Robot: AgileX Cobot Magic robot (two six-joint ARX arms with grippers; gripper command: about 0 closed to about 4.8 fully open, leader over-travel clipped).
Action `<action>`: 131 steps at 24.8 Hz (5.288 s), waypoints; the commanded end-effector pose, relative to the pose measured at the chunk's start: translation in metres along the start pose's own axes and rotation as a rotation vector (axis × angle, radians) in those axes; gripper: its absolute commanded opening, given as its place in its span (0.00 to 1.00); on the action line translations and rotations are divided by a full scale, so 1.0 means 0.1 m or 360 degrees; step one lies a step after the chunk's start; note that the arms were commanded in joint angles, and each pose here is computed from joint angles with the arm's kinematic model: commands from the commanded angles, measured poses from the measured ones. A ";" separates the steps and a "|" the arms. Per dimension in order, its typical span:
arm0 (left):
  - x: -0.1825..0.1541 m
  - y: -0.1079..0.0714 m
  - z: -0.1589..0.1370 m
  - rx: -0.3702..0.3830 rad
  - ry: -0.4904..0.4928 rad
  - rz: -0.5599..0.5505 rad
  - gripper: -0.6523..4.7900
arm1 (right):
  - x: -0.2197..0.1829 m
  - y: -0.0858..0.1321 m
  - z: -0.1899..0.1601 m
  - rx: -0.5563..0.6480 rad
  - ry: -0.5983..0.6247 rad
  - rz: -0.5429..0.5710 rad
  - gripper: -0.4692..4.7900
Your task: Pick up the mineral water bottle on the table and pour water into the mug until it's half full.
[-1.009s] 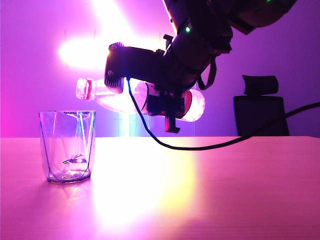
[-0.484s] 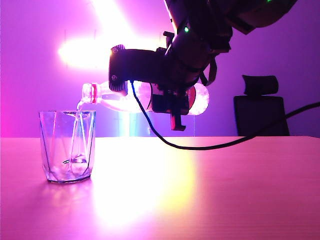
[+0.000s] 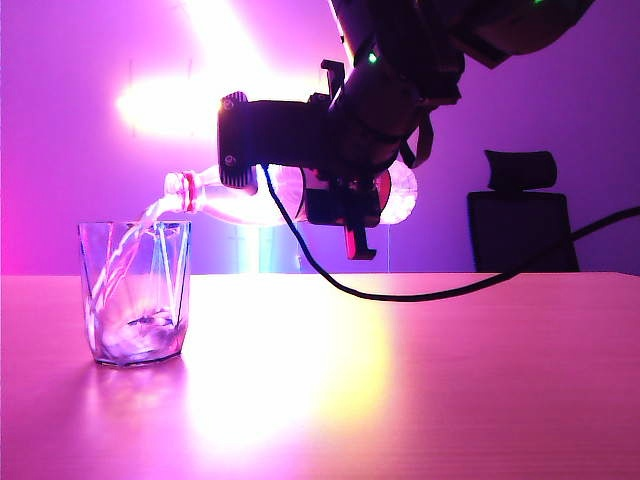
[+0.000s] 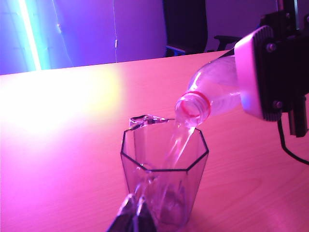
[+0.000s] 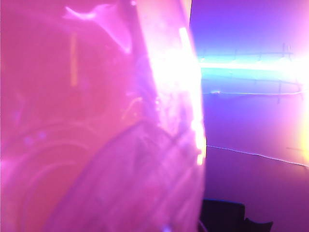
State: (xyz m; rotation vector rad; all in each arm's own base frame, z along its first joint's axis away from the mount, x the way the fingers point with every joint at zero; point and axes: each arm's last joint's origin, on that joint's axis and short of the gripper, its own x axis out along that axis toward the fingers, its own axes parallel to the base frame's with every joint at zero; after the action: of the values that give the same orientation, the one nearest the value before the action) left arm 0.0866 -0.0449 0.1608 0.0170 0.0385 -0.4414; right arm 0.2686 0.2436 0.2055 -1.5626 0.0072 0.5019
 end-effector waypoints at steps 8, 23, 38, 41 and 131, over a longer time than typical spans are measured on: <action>0.00 0.00 0.03 -0.0006 -0.0024 -0.0005 0.12 | -0.03 -0.13 0.01 0.0029 0.0014 -0.0130 0.49; 0.00 0.00 0.03 -0.0006 -0.0024 -0.0005 0.12 | -0.03 -0.13 0.01 0.0005 0.0046 -0.0135 0.49; 0.00 0.00 0.03 -0.0006 -0.0025 -0.0005 0.12 | -0.03 -0.13 0.00 0.0006 0.0056 -0.0134 0.49; 0.00 0.00 0.03 -0.0006 -0.0024 -0.0005 0.12 | -0.03 -0.13 0.00 0.0006 0.0055 -0.0134 0.49; 0.00 0.00 0.03 -0.0006 -0.0025 -0.0005 0.12 | -0.89 0.76 -0.92 0.2604 -0.0348 0.0006 0.96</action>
State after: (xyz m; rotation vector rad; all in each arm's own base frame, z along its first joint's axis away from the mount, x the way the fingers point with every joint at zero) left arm 0.0867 -0.0448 0.1608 0.0168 0.0381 -0.4399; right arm 0.1947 0.1241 0.1519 0.0730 0.2439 0.4349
